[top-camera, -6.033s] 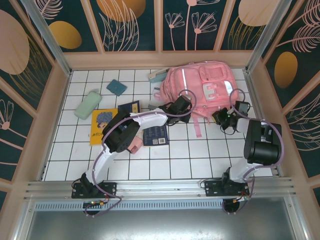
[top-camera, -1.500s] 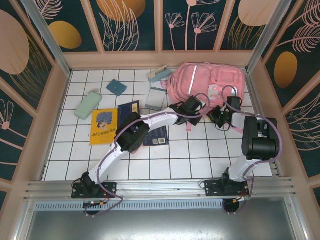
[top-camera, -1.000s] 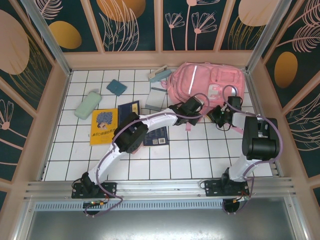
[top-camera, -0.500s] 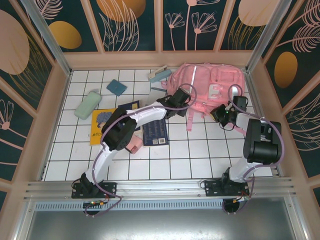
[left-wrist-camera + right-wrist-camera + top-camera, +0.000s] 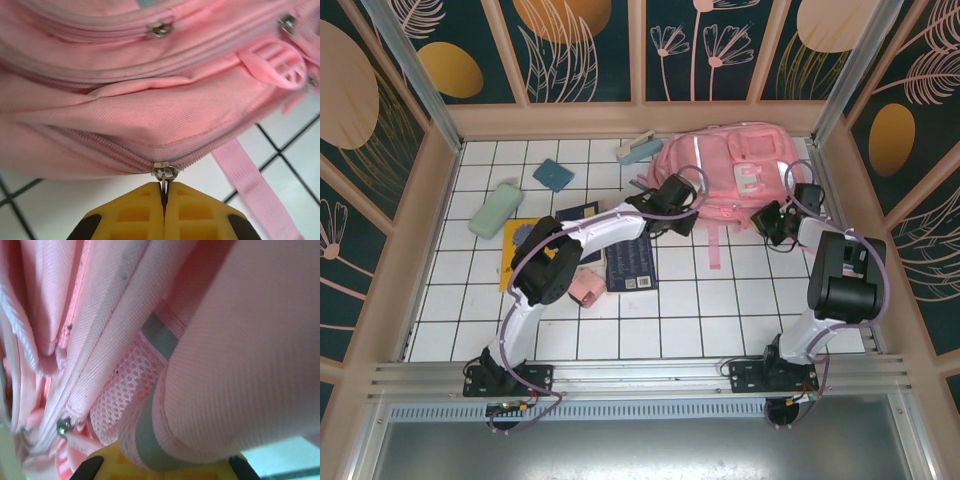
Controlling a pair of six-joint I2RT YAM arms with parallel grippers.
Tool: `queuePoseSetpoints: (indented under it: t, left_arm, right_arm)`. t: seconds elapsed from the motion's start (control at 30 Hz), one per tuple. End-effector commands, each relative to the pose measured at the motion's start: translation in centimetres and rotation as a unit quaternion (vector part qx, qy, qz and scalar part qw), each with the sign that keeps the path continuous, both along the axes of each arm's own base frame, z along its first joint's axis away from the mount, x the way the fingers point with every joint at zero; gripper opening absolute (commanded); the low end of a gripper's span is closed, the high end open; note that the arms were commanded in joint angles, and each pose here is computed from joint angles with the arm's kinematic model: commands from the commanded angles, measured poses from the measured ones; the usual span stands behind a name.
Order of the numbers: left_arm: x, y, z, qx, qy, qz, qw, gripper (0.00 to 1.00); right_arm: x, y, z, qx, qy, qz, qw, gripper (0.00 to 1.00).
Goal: Pack the student bag
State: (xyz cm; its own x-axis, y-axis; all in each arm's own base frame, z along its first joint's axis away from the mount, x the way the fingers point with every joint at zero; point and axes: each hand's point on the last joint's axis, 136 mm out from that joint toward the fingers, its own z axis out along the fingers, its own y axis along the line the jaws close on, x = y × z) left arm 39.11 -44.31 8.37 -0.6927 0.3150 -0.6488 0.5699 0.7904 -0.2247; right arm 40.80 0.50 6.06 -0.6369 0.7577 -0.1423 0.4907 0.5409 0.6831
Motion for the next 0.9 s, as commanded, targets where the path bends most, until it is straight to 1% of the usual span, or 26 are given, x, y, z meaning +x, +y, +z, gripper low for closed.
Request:
queuePoseSetpoints:
  t: [0.0, 0.07, 0.13, 0.23, 0.27, 0.33, 0.4, 0.53, 0.63, 0.7, 0.77, 0.87]
  left_arm:
    - [-3.5, -2.4, 2.4, -0.046, 0.041, -0.035, 0.997, 0.0]
    - [-4.4, -3.6, 2.9, -0.068, 0.052, -0.047, 0.995, 0.0]
    - [-5.0, -4.5, 3.1, -0.08, 0.06, -0.058, 0.993, 0.0]
    - [-5.4, -4.9, 2.9, -0.082, 0.067, -0.069, 0.992, 0.0]
    - [-5.5, -4.9, 2.8, -0.083, 0.07, -0.072, 0.992, 0.0]
    - [-5.9, -5.1, 2.5, -0.084, 0.076, -0.082, 0.99, 0.0]
    - [-6.1, -5.0, 2.2, -0.081, 0.078, -0.088, 0.99, 0.0]
    - [-6.5, -5.0, 2.0, -0.078, 0.079, -0.1, 0.989, 0.0]
    - [-6.8, -4.9, 1.9, -0.077, 0.081, -0.108, 0.988, 0.0]
    - [-7.0, -4.8, 1.8, -0.076, 0.082, -0.111, 0.987, 0.0]
    - [-7.1, -4.6, 1.8, -0.073, 0.081, -0.112, 0.988, 0.0]
    - [-7.2, -4.3, 1.7, -0.071, 0.081, -0.11, 0.988, 0.0]
  right_arm:
    - [3.0, -3.2, 1.6, -0.058, -0.032, -0.033, 0.997, 0.21]
    - [2.8, -3.2, 2.0, -0.058, -0.03, -0.034, 0.997, 0.34]
    - [2.0, -3.0, 2.7, -0.064, -0.031, -0.039, 0.997, 0.5]
    - [-0.1, -2.4, 3.4, -0.071, -0.022, -0.045, 0.996, 0.69]
    - [-0.8, -2.0, 3.4, -0.066, -0.021, -0.046, 0.997, 0.71]
    - [-2.5, -0.3, 3.5, -0.044, -0.023, -0.04, 0.998, 0.71]
    - [-4.0, 1.7, 3.3, -0.024, -0.024, -0.034, 0.999, 0.69]
    - [-5.7, 6.3, 3.5, 0.027, -0.038, -0.015, 0.999, 0.66]
    - [-5.8, 8.9, 3.3, 0.059, -0.041, -0.009, 0.997, 0.64]
    - [-5.6, 10.0, 3.1, 0.065, -0.037, -0.006, 0.997, 0.62]
    - [-5.1, 10.6, 2.7, 0.059, -0.031, -0.003, 0.998, 0.58]
    - [-4.4, 10.7, 2.0, 0.048, -0.023, -0.007, 0.999, 0.48]
